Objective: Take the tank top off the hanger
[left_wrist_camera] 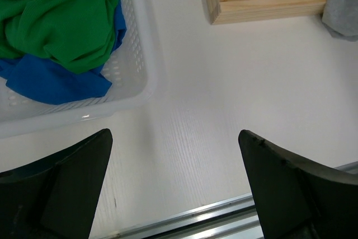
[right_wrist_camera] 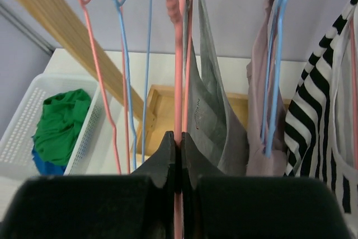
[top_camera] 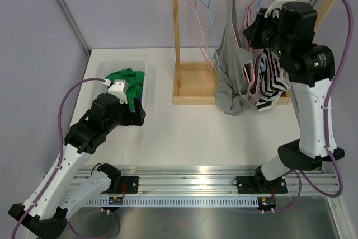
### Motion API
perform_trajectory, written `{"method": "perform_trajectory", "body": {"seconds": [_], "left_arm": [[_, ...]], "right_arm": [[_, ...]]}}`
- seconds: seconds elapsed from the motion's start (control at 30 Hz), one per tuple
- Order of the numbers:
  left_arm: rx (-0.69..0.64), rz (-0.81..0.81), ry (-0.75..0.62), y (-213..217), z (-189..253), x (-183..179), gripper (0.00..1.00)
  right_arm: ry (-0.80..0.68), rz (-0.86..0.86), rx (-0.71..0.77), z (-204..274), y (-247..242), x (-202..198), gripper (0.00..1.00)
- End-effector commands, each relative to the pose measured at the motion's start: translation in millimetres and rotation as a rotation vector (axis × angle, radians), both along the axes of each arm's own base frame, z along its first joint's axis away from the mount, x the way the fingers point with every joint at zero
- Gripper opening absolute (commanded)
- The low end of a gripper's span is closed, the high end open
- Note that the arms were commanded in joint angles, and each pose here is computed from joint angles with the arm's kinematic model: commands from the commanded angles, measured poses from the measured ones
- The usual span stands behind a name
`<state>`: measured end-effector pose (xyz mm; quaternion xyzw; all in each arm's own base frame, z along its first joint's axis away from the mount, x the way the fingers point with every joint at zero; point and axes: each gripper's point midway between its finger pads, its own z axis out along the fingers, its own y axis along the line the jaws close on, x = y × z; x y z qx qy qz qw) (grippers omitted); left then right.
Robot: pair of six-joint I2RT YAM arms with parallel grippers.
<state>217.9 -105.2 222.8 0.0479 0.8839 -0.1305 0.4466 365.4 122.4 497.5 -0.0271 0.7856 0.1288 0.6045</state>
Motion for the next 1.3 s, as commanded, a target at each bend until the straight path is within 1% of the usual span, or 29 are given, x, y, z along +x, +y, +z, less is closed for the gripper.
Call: {"method": "perform_trajectory", "body": {"seconds": [0.0, 0.03, 0.07, 0.1, 0.13, 0.17, 0.2, 0.23, 0.27, 0.3, 0.37, 0.4, 0.43, 0.47, 0.5, 0.53, 0.57, 0.6, 0.63, 0.77, 0.9, 0.97, 1.0, 1.1, 1.13, 1.17, 1.2, 1.23, 1.27], "left_arm": [[-0.122, -0.051, -0.137, -21, 58, 7, 0.99], [-0.141, -0.062, -0.145, -25, 64, 6, 0.99], [-0.155, -0.071, -0.159, -29, 71, 6, 0.99], [-0.174, -0.096, -0.176, -36, 79, 5, 0.99], [-0.196, -0.105, -0.192, -42, 90, 6, 0.99], [-0.211, -0.119, -0.206, -47, 97, 5, 0.99], [-0.23, -0.148, -0.214, -58, 103, 5, 0.99], [-0.256, -0.161, -0.234, -64, 114, 4, 0.99], [-0.268, -0.178, -0.245, -70, 119, 4, 0.99], [-0.295, -0.212, -0.268, -82, 129, 1, 0.99], [-0.306, -0.219, -0.293, -93, 138, 3, 0.99], [-0.325, -0.255, -0.31, -107, 145, -2, 0.99], [-0.318, -0.237, -0.328, -110, 147, 1, 0.99], [-0.33, -0.271, -0.342, -124, 151, -4, 0.99], [-0.327, -0.28, -0.348, -132, 151, -4, 0.99], [-0.316, -0.268, -0.365, -135, 152, -2, 0.99], [-0.309, -0.278, -0.367, -144, 149, -2, 0.99], [-0.323, -0.307, -0.384, -157, 151, -9, 0.99], [-0.318, -0.307, -0.395, -162, 150, -9, 0.99], [-0.35, -0.371, -0.408, -194, 147, -21, 0.99], [-0.315, -0.386, -0.378, -215, 132, -19, 0.99], [-0.305, -0.384, -0.378, -219, 133, -19, 0.99], [-0.298, -0.373, -0.38, -220, 133, -18, 0.94], [-0.256, -0.329, -0.376, -217, 127, -10, 0.84], [-0.239, -0.314, -0.374, -216, 124, -8, 0.66], [-0.222, -0.304, -0.369, -214, 122, -6, 0.56], [-0.216, -0.301, -0.367, -213, 121, -6, 0.49], [-0.209, -0.289, -0.372, -211, 121, -4, 0.3], [-0.202, -0.283, -0.373, -209, 120, -4, 0.2]], "right_arm": [[-0.024, 0.085, 0.08, 14, 4, -43, 0.0], [-0.005, 0.139, 0.094, 9, 12, -53, 0.0], [0.056, 0.151, 0.095, -14, 15, -54, 0.0], [0.038, 0.164, 0.11, -10, 12, -71, 0.0], [0.035, 0.19, 0.123, -12, 14, -79, 0.0], [0.096, 0.191, 0.12, -37, 15, -81, 0.0], [0.072, 0.198, 0.131, -34, 10, -99, 0.0], [0.083, 0.217, 0.138, -40, 11, -107, 0.0], [0.132, 0.233, 0.135, -59, 14, -112, 0.0], [0.123, 0.25, 0.141, -60, 12, -126, 0.0], [0.196, 0.282, 0.136, -86, 14, -140, 0.0], [0.186, 0.304, 0.138, -86, 13, -153, 0.0], [0.206, 0.341, 0.145, -93, 16, -162, 0.0], [0.241, 0.359, 0.146, -107, 18, -168, 0.0], [0.228, 0.389, 0.153, -106, 18, -181, 0.0], [0.241, 0.445, 0.163, -110, 23, -193, 0.0], [0.265, 0.464, 0.166, -119, 25, -199, 0.0], [0.244, 0.488, 0.178, -117, 24, -211, 0.0], [0.244, 0.552, 0.194, -116, 30, -223, 0.0], [0.26, 0.711, 0.234, -127, 42, -258, 0.0], [0.252, 0.771, 0.271, -126, 47, -270, 0.0], [0.247, 0.806, 0.282, -124, 50, -274, 0.0], [0.249, 0.831, 0.288, -122, 52, -277, 0.0], [0.224, 0.855, 0.295, -116, 54, -280, 0.0], [0.212, 0.868, 0.297, -113, 55, -280, 0.0], [0.2, 0.869, 0.293, -111, 55, -281, 0.0], [0.194, 0.862, 0.291, -110, 54, -280, 0.0], [0.191, 0.858, 0.29, -109, 54, -279, 0.0], [0.189, 0.862, 0.289, -108, 55, -278, 0.0]]}}
